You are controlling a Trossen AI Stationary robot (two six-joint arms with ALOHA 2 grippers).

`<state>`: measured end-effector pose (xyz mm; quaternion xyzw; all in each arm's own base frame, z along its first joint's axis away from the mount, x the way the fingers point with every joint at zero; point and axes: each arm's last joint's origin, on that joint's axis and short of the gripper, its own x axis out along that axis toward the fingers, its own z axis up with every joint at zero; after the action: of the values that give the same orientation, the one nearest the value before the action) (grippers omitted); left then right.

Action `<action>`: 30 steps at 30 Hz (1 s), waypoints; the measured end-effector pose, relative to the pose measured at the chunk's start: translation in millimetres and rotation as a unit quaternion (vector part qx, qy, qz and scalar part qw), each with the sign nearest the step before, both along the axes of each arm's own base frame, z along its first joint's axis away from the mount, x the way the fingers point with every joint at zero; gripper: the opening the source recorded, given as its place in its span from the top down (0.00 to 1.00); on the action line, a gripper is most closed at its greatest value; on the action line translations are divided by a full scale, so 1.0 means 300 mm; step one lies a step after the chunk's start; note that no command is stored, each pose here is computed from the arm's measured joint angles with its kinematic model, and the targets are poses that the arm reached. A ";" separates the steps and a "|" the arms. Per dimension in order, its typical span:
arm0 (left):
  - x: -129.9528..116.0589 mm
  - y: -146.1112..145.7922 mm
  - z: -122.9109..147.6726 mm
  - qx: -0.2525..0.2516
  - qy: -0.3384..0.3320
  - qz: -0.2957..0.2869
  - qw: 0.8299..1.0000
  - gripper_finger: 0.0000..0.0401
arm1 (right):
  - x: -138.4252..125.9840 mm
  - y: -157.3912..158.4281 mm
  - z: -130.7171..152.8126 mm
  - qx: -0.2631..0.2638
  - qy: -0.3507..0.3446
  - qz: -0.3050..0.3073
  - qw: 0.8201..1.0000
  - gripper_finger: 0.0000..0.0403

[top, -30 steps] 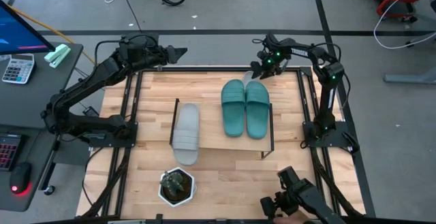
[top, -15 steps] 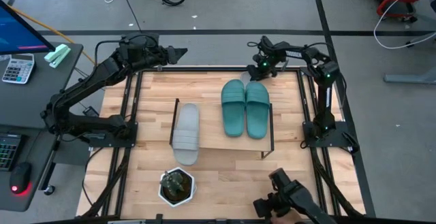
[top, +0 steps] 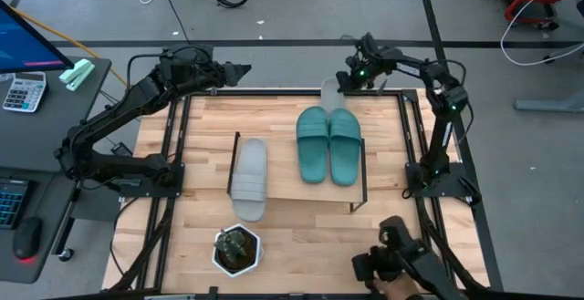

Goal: Pick and place slides into the shelf
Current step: Put the gray slide on the shelf

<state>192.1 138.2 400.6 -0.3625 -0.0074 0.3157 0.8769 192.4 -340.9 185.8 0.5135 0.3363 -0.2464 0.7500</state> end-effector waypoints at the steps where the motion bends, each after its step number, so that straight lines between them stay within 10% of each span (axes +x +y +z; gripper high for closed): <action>1: 0.000 0.000 0.000 0.001 0.000 0.000 1.000 0.29 | -0.010 -0.003 0.029 -0.013 -0.009 -0.007 1.000 0.95; 17: 0.000 0.000 0.000 0.006 0.004 -0.004 1.000 0.29 | -0.198 -0.033 0.411 -0.211 -0.101 -0.223 0.946 0.95; 24: 0.000 -0.001 0.000 0.009 0.007 -0.007 1.000 0.29 | -0.171 -0.044 0.480 -0.149 -0.248 -0.258 0.922 0.95; 30: 0.003 -0.009 -0.011 0.027 0.038 -0.059 0.997 0.29 | -0.050 0.024 0.488 -0.084 -0.283 -0.186 0.937 0.95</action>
<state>192.9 135.3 397.2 -0.3266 0.0384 0.2769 0.9029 177.5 -333.7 332.2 0.5502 -0.0135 -0.2537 0.7954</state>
